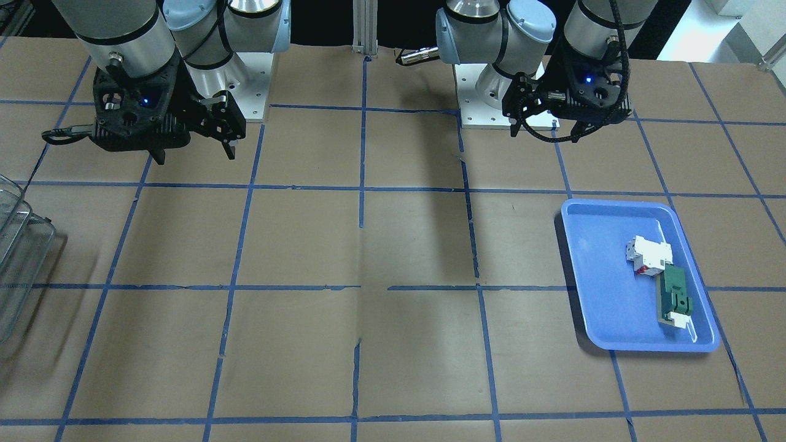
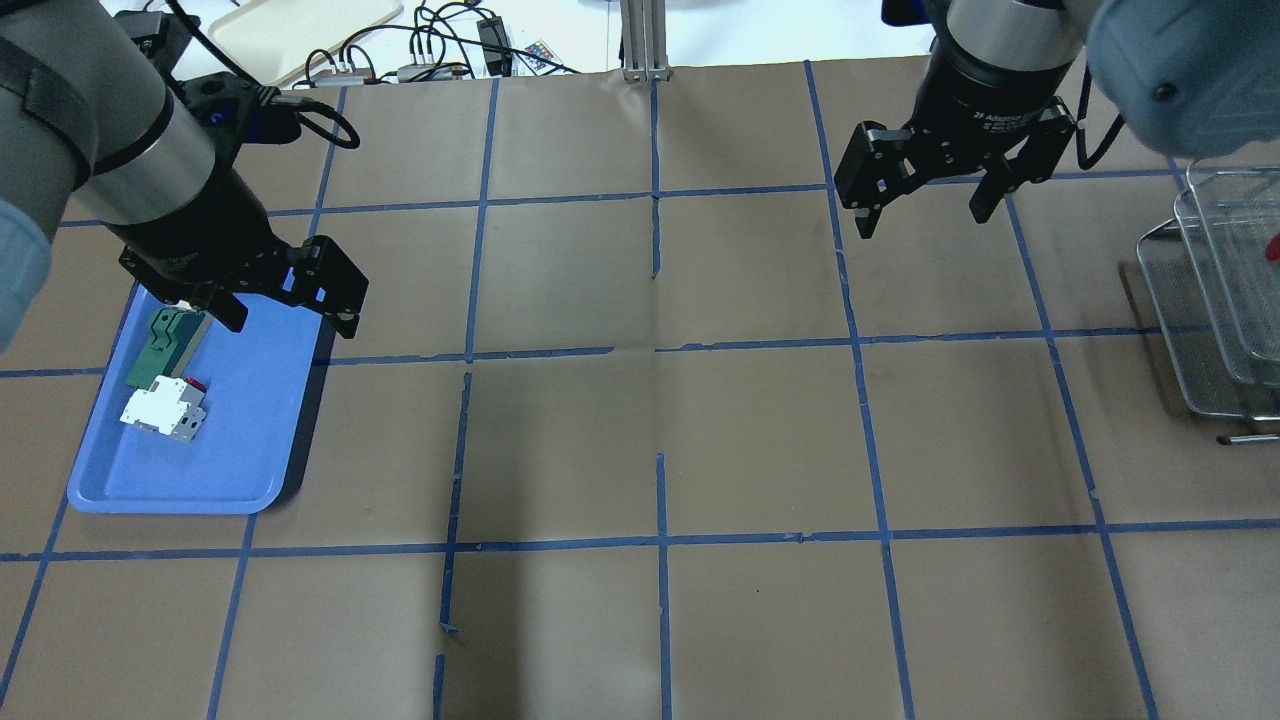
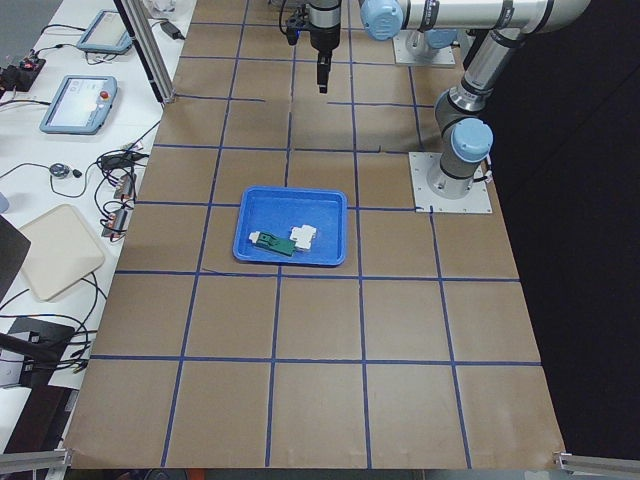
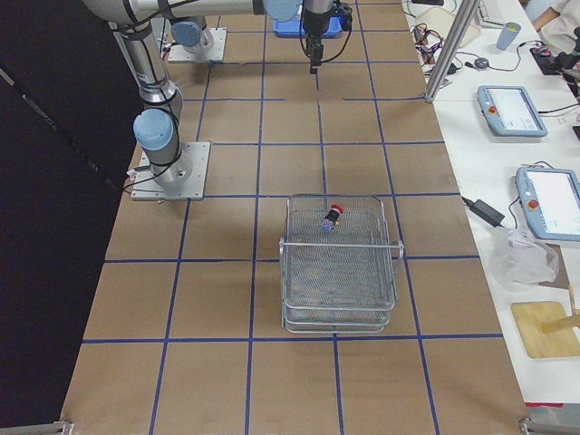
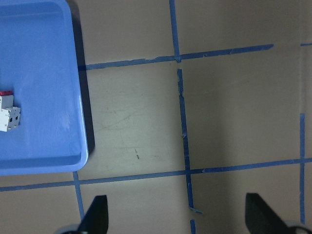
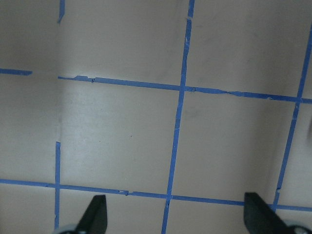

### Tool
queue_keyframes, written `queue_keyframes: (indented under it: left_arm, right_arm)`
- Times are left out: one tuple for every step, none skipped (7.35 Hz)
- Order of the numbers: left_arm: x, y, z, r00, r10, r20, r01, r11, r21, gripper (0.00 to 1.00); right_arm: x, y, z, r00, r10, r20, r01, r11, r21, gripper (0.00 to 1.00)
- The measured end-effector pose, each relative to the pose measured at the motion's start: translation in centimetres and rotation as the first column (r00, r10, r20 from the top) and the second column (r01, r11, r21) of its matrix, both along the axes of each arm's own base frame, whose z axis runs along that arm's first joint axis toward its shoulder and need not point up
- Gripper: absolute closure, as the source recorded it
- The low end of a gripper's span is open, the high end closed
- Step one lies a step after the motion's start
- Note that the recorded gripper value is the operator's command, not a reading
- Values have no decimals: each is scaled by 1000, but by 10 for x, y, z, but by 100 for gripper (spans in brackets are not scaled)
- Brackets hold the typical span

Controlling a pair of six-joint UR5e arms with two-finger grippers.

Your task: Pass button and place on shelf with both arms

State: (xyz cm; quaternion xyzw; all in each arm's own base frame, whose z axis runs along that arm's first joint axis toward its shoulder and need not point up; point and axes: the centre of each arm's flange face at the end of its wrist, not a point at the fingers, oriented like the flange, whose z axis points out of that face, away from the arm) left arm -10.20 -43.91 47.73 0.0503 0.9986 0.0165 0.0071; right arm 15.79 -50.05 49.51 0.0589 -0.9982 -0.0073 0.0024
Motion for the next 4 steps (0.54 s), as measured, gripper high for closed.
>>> queue_keyframes:
  left_arm:
    - [0, 0, -1, 1000, -1, 0, 1, 1000, 2, 0]
    - [0, 0, -2, 1000, -1, 0, 1, 1000, 4, 0]
    - [0, 0, -3, 1000, -1, 0, 1, 1000, 6, 0]
    - [0, 0, -4, 1000, -1, -1, 1, 1000, 8, 0]
  right_arm:
    - [2, -1, 2, 1000, 7, -13, -7, 1000, -18, 0]
    - [2, -2, 2, 1000, 5, -25, -6, 1000, -26, 0]
    - [1, -2, -1, 999, 3, -38, -4, 1000, -28, 0]
    - [0, -2, -4, 999, 0, -45, -2, 1000, -27, 0]
